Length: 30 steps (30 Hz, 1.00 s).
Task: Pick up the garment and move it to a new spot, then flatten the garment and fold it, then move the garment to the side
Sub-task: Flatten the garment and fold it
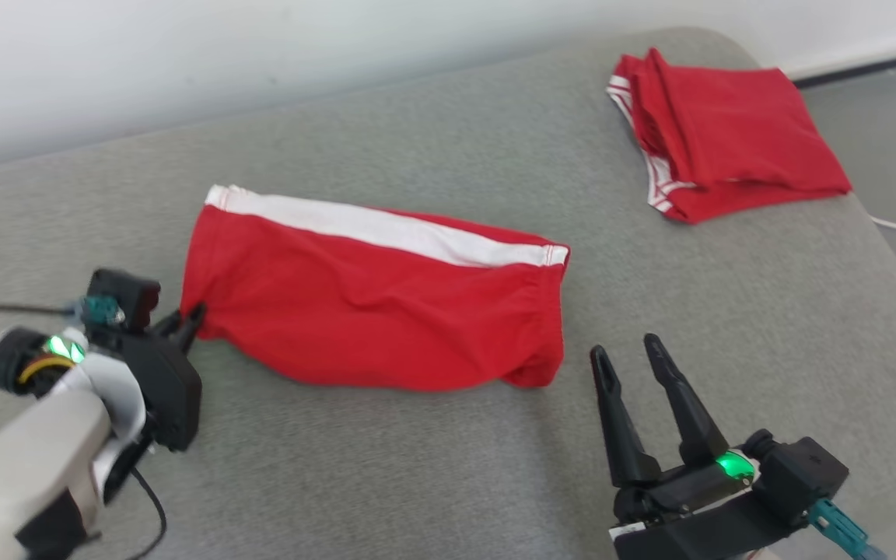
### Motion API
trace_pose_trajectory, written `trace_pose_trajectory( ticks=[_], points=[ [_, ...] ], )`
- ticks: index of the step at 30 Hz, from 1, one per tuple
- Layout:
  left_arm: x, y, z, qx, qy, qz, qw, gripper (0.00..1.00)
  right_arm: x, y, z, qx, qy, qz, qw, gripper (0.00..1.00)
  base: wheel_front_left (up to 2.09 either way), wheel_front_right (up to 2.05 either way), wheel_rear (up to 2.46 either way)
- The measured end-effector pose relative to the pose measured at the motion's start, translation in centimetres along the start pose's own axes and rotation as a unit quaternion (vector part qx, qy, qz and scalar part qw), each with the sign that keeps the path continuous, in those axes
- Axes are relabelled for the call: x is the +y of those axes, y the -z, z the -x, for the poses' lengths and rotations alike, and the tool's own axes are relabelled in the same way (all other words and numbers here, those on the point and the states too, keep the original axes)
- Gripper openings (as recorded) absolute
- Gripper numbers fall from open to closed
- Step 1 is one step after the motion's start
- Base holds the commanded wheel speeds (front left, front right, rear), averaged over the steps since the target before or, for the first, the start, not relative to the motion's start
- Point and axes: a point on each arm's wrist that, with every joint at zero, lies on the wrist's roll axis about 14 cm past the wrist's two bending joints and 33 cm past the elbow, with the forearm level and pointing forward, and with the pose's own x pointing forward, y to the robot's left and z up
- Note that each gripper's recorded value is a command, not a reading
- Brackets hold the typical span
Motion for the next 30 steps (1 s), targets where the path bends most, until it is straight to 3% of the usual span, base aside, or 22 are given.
trace_pose_trajectory(
  ticks=[20, 21, 22, 23, 30],
  points=[
    [-3.7, 5.6, 9.2, -0.037, -0.062, 0.123, 0.990, 0.00, 1.1, 1.0, 0.3, 0.012, -0.018, -0.008, 1.000, 1.00, 0.00, 0.00, 0.00],
    [-3.6, 5.8, 9.4, -0.037, -0.069, 0.120, 0.990, 0.22, 1.1, 1.2, 0.3, 0.014, -0.019, -0.008, 1.000, 1.00, 0.00, 0.00, 0.00],
    [-3.5, 5.9, 9.6, -0.040, -0.075, 0.117, 0.989, 0.80, 1.2, 1.2, 0.3, 0.015, -0.020, -0.008, 1.000, 1.00, 0.00, 0.00, 0.00],
    [-3.4, 5.8, 9.7, -0.047, -0.080, 0.119, 0.989, 1.00, 1.2, 1.3, 0.3, 0.015, -0.021, -0.008, 1.000, 1.00, 0.00, 0.00, 0.00],
    [-2.2, 3.8, 10.5, -0.097, -0.121, 0.095, 0.983, 1.00, 0.9, 0.7, 0.2, 0.007, -0.019, -0.003, 1.000, 1.00, 0.00, 0.00, 0.00]
  ],
)
